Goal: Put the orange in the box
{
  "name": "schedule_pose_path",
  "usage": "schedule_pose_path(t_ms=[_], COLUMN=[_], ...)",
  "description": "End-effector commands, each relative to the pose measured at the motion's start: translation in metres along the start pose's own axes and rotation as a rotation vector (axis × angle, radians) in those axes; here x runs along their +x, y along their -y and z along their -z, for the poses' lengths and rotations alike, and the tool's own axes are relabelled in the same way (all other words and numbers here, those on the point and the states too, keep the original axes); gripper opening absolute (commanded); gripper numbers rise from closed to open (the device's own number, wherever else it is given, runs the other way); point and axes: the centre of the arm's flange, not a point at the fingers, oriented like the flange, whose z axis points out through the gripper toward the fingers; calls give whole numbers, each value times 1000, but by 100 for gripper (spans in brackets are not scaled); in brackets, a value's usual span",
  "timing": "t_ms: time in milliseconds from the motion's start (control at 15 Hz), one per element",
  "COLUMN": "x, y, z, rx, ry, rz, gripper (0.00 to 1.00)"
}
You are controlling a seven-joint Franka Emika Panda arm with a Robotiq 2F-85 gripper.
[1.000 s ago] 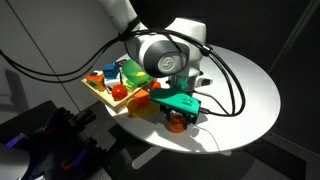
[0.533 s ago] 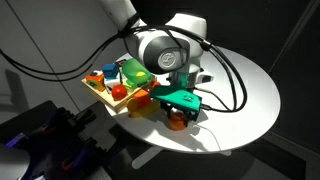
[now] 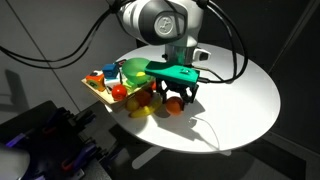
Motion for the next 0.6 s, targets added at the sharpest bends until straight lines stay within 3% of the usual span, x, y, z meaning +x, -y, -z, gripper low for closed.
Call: schedule_pose_path(t_ms=[0, 533], x=[-8, -8], y=[21, 75], z=[39, 84], rx=[-18, -32], ry=[-12, -87], rz=[17, 122], gripper=[50, 50])
